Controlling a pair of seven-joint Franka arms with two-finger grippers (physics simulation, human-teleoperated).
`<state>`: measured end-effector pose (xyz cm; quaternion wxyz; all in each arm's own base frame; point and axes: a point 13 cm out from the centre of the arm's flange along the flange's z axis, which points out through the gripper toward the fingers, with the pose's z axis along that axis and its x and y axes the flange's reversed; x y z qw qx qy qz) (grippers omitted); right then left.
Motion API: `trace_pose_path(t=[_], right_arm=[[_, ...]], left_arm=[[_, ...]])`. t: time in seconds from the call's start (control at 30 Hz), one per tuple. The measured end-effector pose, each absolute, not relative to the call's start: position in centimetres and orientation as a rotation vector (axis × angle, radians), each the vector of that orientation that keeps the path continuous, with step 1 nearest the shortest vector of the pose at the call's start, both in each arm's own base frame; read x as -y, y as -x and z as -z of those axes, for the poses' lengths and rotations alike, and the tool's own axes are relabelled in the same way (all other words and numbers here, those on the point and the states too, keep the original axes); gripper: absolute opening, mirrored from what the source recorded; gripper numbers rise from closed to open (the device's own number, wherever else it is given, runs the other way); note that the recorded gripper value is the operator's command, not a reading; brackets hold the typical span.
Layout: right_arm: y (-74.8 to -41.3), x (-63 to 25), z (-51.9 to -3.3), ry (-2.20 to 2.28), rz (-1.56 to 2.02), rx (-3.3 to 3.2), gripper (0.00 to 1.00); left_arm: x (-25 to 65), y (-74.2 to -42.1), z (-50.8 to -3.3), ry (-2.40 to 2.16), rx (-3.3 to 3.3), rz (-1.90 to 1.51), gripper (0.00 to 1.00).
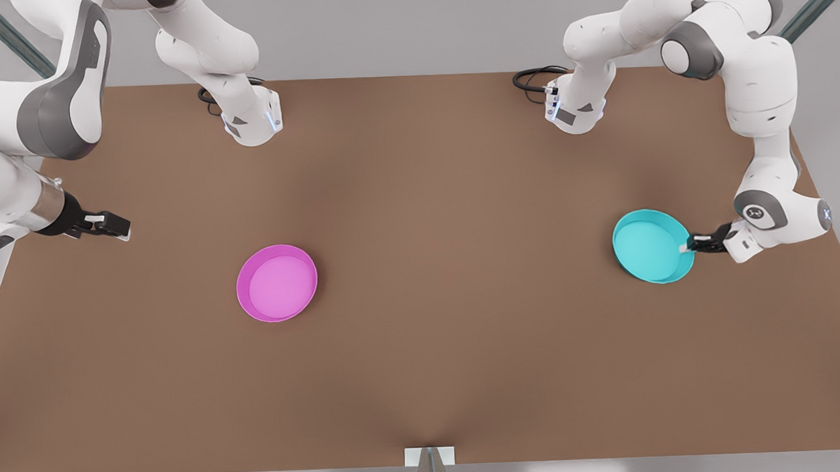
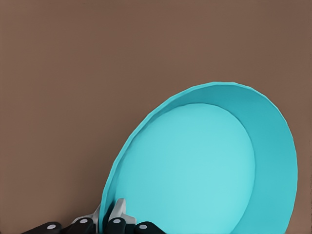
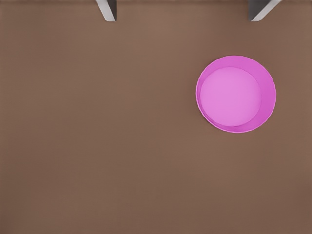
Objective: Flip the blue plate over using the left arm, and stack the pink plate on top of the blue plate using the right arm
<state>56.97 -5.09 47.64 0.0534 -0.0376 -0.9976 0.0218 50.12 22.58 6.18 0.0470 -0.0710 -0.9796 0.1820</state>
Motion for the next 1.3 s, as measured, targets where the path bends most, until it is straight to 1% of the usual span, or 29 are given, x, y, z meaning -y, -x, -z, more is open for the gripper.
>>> trace_pose_path(t=[0.03, 0.13, 0.2, 0.23, 0.3, 0.33, 0.4, 0.47, 0.5, 0.57, 0.7, 0.8, 0.93, 1.1, 1.2, 1.3], right_arm=[[-56.9, 5.1, -47.6, 0.115, -0.066, 3.031, 1.00], [-56.9, 5.1, -47.6, 0.116, -0.067, 3.030, 1.00], [-56.9, 5.1, -47.6, 0.117, -0.066, 3.030, 1.00], [-56.9, 5.1, -47.6, 0.117, -0.066, 3.029, 1.00], [-56.9, 5.1, -47.6, 0.117, -0.065, 3.029, 1.00], [-56.9, 5.1, -47.5, 0.118, -0.064, 3.028, 1.00], [-56.9, 5.1, -47.5, 0.120, -0.063, 3.027, 1.00], [-56.8, 5.3, -47.3, 0.128, -0.052, 3.023, 1.00], [-56.8, 5.3, -47.2, 0.132, -0.046, 3.022, 1.00], [-56.8, 5.4, -47.0, 0.136, -0.038, 3.018, 1.00], [-56.9, 5.2, -46.7, 0.134, -0.028, 3.013, 1.00], [-56.9, 5.1, -46.6, 0.137, -0.015, 3.010, 1.00], [-56.8, 5.0, -46.3, 0.139, -0.001, 3.003, 1.00], [-56.7, 4.9, -46.1, 0.142, 0.013, 2.999, 1.00], [-56.7, 4.8, -46.1, 0.143, 0.019, 2.997, 1.00], [-56.7, 4.7, -46.1, 0.141, 0.021, 2.996, 1.00]], left_arm=[[-21.5, -52.0, -8.2, 0.279, 3.012, -0.526, 0.21], [-17.2, -59.9, -16.5, 0.545, 3.066, -0.359, 0.21], [-11.0, -65.9, -23.0, 0.750, 3.076, -0.228, 0.21], [-6.3, -68.0, -25.9, 0.873, 3.052, -0.138, 0.21], [2.9, -70.2, -30.7, 1.038, 3.003, 0.026, 0.21], [7.8, -70.3, -32.9, 1.106, 2.971, 0.118, 0.21], [15.7, -69.6, -35.8, 1.158, 2.912, 0.312, 0.21], [19.9, -69.3, -37.3, 1.082, 2.892, 0.540, 0.21], [20.2, -69.0, -37.6, 0.984, 2.861, 0.746, 0.21], [23.2, -66.9, -38.2, 0.821, 2.784, 1.143, 0.21], [33.2, -61.2, -38.3, 0.605, 2.764, 1.689, 0.21], [35.4, -58.5, -33.5, 0.492, 2.690, 2.045, 0.21], [37.7, -57.9, -29.2, 0.493, 2.680, 2.433, 0.21], [43.4, -56.2, -23.8, 0.562, 2.890, 2.612, 0.21], [42.9, -57.5, -20.0, 0.531, 2.979, 2.695, 0.21], [42.9, -58.2, -18.7, 0.429, 3.118, 2.768, 0.21]])
